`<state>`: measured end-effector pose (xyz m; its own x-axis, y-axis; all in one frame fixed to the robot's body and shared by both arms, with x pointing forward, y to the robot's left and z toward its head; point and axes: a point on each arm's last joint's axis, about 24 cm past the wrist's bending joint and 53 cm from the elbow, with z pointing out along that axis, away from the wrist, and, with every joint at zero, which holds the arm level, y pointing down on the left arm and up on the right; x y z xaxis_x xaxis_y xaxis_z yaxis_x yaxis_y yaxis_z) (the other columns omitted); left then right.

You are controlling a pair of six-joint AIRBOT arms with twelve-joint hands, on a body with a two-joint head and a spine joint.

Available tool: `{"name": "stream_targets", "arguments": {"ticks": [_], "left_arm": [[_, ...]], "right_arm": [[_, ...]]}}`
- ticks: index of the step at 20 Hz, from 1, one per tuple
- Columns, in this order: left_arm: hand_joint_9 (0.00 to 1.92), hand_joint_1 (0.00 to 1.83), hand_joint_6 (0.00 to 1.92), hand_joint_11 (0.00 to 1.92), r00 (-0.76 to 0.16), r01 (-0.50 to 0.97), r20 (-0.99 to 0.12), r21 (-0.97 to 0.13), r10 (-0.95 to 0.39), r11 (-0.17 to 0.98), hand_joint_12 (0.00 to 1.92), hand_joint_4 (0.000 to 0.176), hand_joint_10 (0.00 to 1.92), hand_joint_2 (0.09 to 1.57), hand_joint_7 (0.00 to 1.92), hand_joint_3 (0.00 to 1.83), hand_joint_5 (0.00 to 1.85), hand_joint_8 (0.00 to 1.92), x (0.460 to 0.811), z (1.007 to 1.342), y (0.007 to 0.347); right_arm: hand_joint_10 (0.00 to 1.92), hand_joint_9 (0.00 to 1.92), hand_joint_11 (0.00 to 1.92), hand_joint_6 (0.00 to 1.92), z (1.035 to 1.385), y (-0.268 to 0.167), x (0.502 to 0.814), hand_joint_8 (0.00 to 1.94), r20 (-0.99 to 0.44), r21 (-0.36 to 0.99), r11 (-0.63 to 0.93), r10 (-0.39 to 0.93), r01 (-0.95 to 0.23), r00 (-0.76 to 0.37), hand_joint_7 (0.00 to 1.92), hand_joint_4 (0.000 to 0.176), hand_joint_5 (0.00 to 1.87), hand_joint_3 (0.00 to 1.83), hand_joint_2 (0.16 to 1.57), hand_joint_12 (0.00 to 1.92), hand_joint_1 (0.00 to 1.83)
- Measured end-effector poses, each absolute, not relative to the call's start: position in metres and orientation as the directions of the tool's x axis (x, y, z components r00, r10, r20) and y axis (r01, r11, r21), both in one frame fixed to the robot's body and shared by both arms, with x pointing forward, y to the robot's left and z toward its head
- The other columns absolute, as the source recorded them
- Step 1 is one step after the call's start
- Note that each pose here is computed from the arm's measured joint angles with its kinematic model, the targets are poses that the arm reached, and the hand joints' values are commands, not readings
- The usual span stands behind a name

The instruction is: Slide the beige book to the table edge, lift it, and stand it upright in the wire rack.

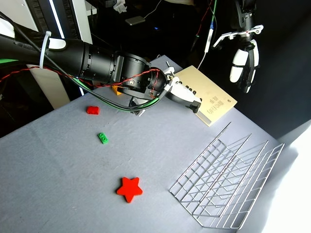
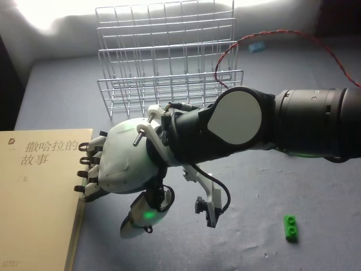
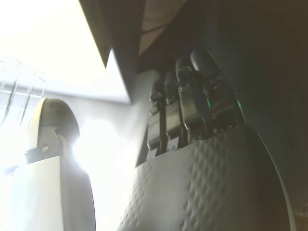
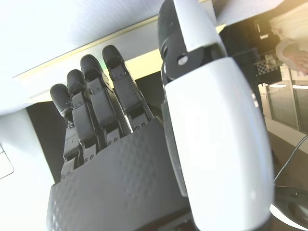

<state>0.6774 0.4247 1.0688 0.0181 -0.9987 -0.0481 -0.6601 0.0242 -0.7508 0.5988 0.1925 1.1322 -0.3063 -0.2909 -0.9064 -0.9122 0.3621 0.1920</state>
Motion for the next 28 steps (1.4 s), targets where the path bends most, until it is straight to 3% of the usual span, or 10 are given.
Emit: {"name": "stream_targets", "arguments": {"ticks": [7, 11, 13, 15, 17, 22, 28], "left_arm": [[0.31, 0.67, 0.00, 0.00, 0.018, -0.660, -0.048, -0.751, -0.999, 0.024, 1.01, 0.000, 0.00, 1.09, 0.26, 0.01, 0.30, 0.00, 0.677, 1.069, 0.425], [0.33, 0.73, 0.01, 0.00, 0.025, -0.670, -0.052, -0.742, -0.998, 0.022, 0.99, 0.000, 0.00, 1.07, 0.28, 0.00, 0.33, 0.00, 0.675, 1.067, 0.428], [0.32, 0.75, 0.00, 0.00, 0.028, -0.673, -0.053, -0.739, -0.998, 0.020, 0.96, 0.000, 0.00, 1.06, 0.27, 0.00, 0.31, 0.00, 0.675, 1.066, 0.429], [0.34, 0.76, 0.00, 0.00, 0.028, -0.674, -0.053, -0.739, -0.998, 0.020, 0.99, 0.000, 0.01, 1.05, 0.29, 0.00, 0.32, 0.01, 0.675, 1.066, 0.428], [0.31, 0.71, 0.00, 0.00, 0.029, -0.678, -0.054, -0.735, -0.998, 0.020, 0.91, 0.000, 0.00, 1.07, 0.27, 0.00, 0.29, 0.00, 0.674, 1.065, 0.429], [0.33, 0.74, 0.00, 0.00, 0.028, -0.679, -0.051, -0.734, -0.998, 0.018, 1.04, 0.000, 0.00, 1.04, 0.28, 0.00, 0.32, 0.00, 0.674, 1.064, 0.427], [0.31, 0.70, 0.00, 0.00, 0.027, -0.681, -0.050, -0.732, -0.998, 0.019, 0.98, 0.000, 0.00, 1.08, 0.26, 0.01, 0.28, 0.00, 0.674, 1.063, 0.426]], "right_arm": [[0.00, 0.29, 0.00, 0.00, 1.134, 0.196, 0.598, 0.00, -0.908, 0.194, 0.360, -0.285, -0.912, -0.306, 0.30, 0.000, 0.28, 0.00, 1.18, 0.72, 0.21], [0.00, 0.31, 0.00, 0.01, 1.133, 0.189, 0.602, 0.00, -0.907, 0.193, 0.371, -0.287, -0.909, -0.310, 0.32, 0.000, 0.31, 0.00, 1.18, 0.76, 0.23], [0.00, 0.28, 0.00, 0.00, 1.134, 0.192, 0.601, 0.00, -0.906, 0.201, 0.371, -0.281, -0.907, -0.315, 0.29, 0.000, 0.28, 0.00, 1.19, 0.66, 0.24], [0.01, 0.30, 0.00, 0.01, 1.134, 0.198, 0.597, 0.01, -0.906, 0.208, 0.363, -0.278, -0.908, -0.318, 0.32, 0.000, 0.31, 0.00, 1.17, 0.74, 0.26], [0.01, 0.32, 0.00, 0.01, 1.136, 0.202, 0.594, 0.00, -0.908, 0.211, 0.359, -0.271, -0.909, -0.318, 0.33, 0.000, 0.33, 0.00, 1.17, 0.79, 0.25], [0.00, 0.30, 0.00, 0.00, 1.139, 0.206, 0.595, 0.00, -0.915, 0.208, 0.364, -0.256, -0.908, -0.312, 0.32, 0.000, 0.30, 0.00, 1.17, 0.72, 0.24], [0.00, 0.31, 0.00, 0.00, 1.139, 0.206, 0.600, 0.00, -0.916, 0.205, 0.374, -0.252, -0.905, -0.312, 0.32, 0.000, 0.31, 0.00, 1.18, 0.75, 0.23]]}}
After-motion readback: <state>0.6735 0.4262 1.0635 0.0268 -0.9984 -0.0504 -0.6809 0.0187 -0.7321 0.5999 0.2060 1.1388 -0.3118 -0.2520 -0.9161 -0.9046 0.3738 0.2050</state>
